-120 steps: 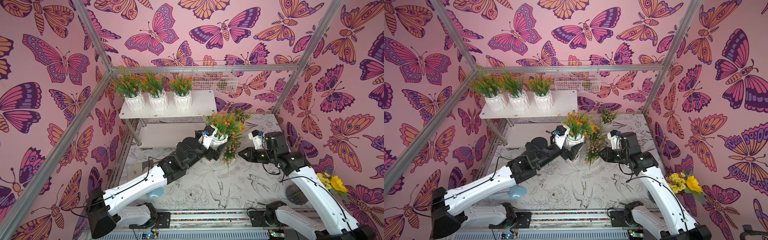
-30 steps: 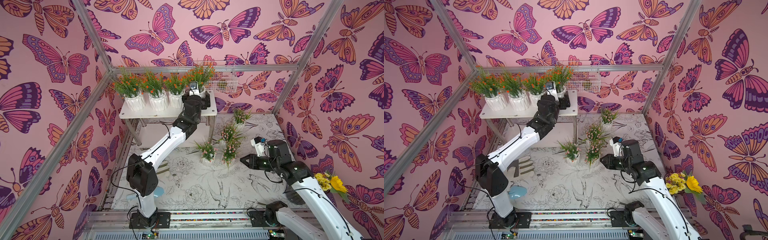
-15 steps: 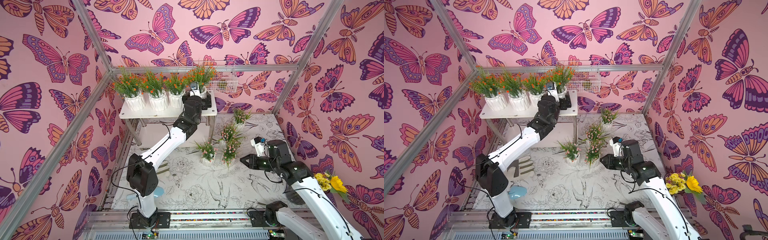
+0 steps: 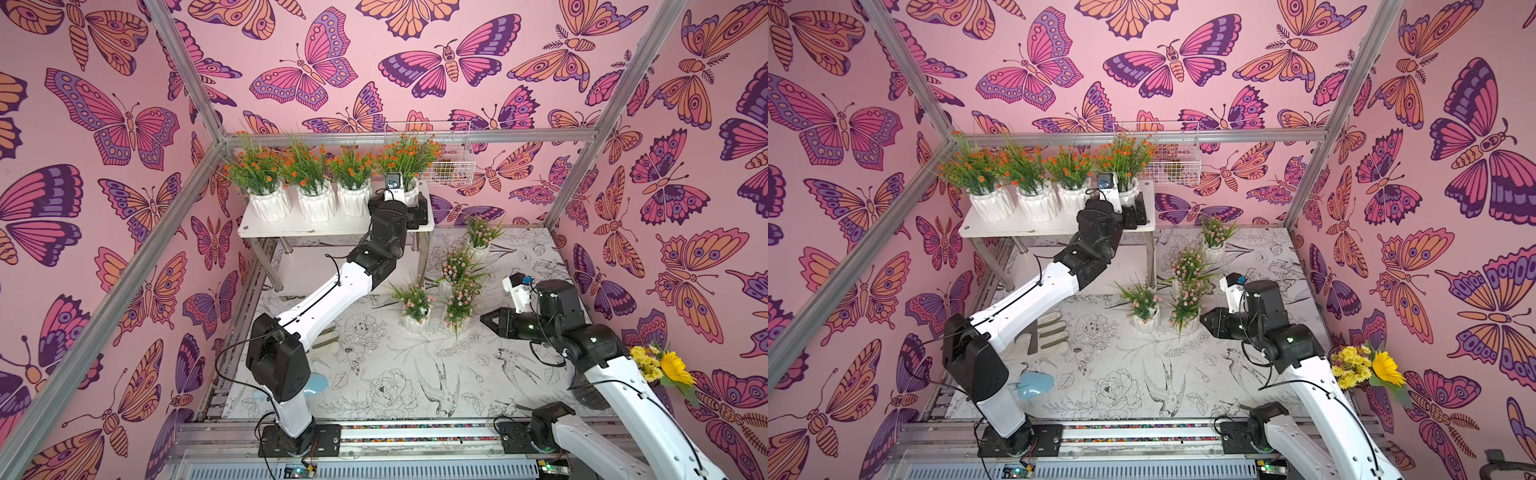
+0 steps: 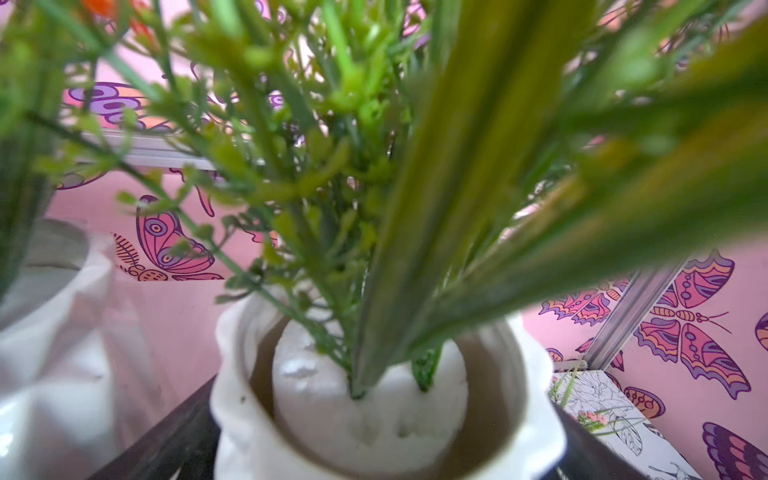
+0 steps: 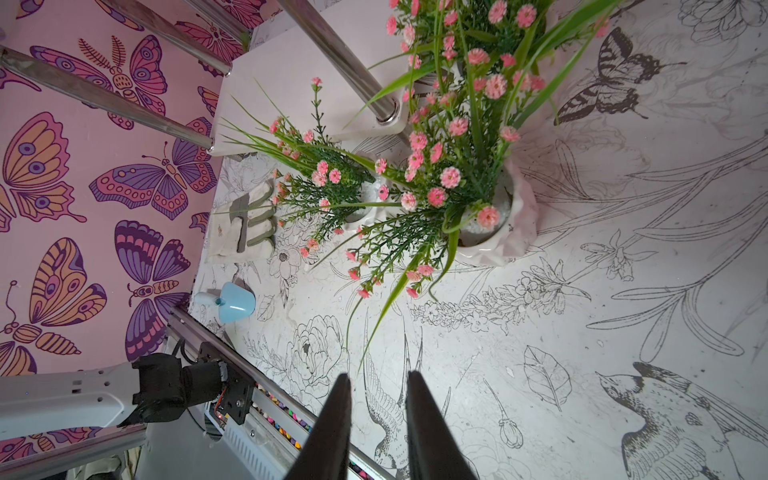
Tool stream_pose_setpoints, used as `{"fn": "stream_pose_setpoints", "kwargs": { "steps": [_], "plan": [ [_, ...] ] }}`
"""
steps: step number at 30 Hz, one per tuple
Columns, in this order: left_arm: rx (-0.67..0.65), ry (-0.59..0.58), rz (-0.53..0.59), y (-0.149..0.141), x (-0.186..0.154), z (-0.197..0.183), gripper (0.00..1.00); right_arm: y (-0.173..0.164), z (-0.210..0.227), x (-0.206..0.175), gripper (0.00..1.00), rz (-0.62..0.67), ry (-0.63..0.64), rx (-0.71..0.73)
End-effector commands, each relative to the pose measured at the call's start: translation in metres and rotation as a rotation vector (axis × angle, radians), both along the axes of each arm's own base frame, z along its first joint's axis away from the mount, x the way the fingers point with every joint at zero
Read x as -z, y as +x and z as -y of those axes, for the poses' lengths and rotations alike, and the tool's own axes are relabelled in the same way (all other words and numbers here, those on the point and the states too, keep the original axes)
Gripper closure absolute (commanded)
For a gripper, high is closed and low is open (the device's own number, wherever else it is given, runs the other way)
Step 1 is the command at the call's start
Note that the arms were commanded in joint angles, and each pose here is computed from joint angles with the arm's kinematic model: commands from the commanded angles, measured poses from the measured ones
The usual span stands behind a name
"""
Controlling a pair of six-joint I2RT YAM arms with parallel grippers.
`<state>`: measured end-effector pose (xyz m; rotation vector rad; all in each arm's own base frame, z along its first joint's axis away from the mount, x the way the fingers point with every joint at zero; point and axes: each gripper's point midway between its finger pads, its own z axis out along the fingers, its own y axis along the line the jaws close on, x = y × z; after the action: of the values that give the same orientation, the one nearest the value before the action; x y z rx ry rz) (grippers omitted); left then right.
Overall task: Place the baby's breath potted plants on the rack by color
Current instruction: Place the baby's breath potted plant on the rack.
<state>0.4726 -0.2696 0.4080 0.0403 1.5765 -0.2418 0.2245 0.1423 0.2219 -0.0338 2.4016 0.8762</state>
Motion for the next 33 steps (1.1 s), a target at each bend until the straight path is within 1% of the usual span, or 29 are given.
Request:
{"fn": "stream_pose_setpoints", "kwargs": {
  "steps": [1,7,13,27,33],
  "plan": [
    [-0.008,0.006,0.034,-0.016,-0.015,-0.008,0.00,0.000,0.000,0.002,0.74,-0.004,0.015,0.008],
    [-0.039,0.025,0.051,-0.020,-0.020,-0.017,0.00,0.000,-0.001,0.002,0.74,-0.007,0.020,0.003],
    [-0.034,0.026,0.059,-0.027,-0.025,-0.020,0.00,0.000,0.000,0.001,0.74,-0.002,0.015,0.006],
    [0.030,0.037,0.045,-0.073,-0.013,-0.030,0.00,0.012,-0.001,0.005,0.74,0.002,0.002,0.019],
    [0.059,0.048,0.024,-0.097,0.004,-0.035,0.00,0.021,0.012,0.016,0.74,0.003,-0.062,0.085]
  ]
}}
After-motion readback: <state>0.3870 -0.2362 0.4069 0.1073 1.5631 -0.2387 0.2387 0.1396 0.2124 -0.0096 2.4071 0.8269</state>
